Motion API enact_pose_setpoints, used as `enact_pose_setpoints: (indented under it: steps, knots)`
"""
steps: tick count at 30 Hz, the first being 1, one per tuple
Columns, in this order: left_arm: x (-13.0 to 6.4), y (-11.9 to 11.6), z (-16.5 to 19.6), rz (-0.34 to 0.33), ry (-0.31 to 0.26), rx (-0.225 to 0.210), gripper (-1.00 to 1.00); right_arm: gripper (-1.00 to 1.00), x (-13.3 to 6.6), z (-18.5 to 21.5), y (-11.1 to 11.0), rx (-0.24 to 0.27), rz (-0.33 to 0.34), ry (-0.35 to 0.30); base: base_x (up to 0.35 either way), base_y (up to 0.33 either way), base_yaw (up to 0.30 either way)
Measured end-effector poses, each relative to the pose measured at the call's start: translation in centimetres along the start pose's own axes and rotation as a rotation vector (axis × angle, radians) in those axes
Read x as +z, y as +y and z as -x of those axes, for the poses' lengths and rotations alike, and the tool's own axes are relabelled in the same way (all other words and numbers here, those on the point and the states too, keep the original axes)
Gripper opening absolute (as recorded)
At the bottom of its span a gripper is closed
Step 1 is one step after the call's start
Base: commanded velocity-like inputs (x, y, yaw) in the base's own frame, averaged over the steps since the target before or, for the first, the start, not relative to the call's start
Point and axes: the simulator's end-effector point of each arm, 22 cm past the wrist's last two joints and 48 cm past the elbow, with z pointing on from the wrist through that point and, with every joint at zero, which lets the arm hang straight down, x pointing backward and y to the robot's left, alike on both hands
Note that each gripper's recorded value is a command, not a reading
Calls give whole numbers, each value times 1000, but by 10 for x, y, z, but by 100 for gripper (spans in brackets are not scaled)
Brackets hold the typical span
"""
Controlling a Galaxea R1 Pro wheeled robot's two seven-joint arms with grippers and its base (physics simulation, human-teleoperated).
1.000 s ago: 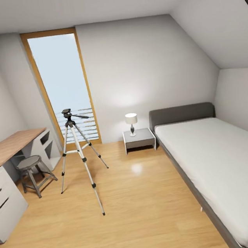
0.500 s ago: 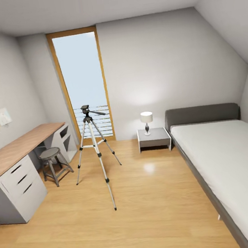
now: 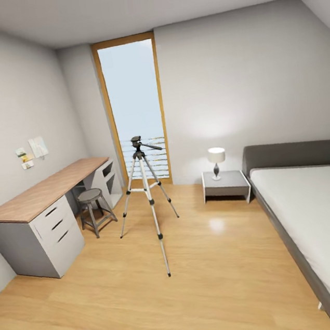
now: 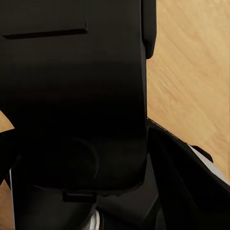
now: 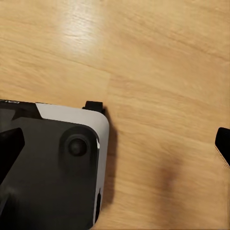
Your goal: Attach the digital camera to the camera tripod in the bedroom.
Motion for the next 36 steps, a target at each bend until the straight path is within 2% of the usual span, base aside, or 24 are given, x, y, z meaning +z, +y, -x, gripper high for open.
enact_pose_setpoints:
  steps: [36]
  knots:
    - [0,0,0,0,0,3,-100,100,0,0,-1,-2,-1,-1,307,0,14]
